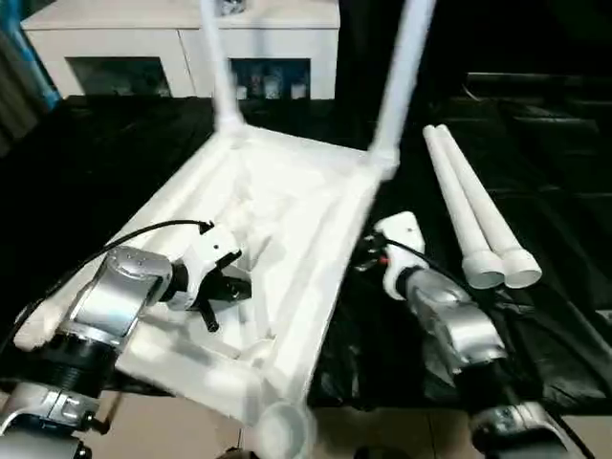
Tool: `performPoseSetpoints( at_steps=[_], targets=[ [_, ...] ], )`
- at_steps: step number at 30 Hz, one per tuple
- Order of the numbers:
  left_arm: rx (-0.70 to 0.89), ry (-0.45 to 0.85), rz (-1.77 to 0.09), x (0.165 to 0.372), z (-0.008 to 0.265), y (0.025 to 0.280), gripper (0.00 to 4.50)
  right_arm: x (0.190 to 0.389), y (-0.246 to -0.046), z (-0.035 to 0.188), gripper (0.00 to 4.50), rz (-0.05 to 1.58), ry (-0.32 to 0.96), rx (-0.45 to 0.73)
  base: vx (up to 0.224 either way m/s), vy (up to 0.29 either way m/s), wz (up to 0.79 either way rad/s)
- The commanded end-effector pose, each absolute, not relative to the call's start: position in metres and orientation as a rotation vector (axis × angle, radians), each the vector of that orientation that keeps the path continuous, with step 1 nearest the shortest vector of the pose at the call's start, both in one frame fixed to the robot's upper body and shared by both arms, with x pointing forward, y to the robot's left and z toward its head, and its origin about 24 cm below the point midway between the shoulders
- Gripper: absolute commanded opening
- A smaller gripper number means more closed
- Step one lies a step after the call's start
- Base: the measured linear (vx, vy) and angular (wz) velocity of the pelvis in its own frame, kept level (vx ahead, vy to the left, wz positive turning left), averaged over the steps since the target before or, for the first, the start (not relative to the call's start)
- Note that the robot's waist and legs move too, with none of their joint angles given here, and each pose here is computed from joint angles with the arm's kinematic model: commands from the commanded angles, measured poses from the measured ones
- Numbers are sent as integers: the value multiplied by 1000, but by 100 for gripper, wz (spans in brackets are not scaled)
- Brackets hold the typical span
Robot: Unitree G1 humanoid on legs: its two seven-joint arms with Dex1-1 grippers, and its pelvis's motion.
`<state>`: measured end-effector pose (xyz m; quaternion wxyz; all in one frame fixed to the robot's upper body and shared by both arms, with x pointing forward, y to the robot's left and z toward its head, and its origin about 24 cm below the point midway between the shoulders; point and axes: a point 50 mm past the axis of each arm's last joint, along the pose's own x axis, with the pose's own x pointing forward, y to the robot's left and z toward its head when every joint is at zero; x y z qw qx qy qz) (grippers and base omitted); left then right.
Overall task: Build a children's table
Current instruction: Rotate table base
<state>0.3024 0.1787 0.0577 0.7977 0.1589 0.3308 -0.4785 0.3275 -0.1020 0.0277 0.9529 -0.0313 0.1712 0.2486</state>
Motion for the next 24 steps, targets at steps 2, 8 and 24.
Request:
performPoseSetpoints(
  at_steps=[2, 8, 24],
  targets=[
    [333, 624, -1147, 307, 61, 142, 0, 325, -48, 39, 2, 743, 292, -33, 0, 0, 0],
    [406, 520, -944, 340, 61, 130, 0, 344, -41, 51, 2, 674, 243, -56, 0, 0, 0],
    [544, 372, -694, 364, 60, 158, 0, 343, -130, 90, 18, 298, 42, -41, 0, 0, 0]
  ],
)
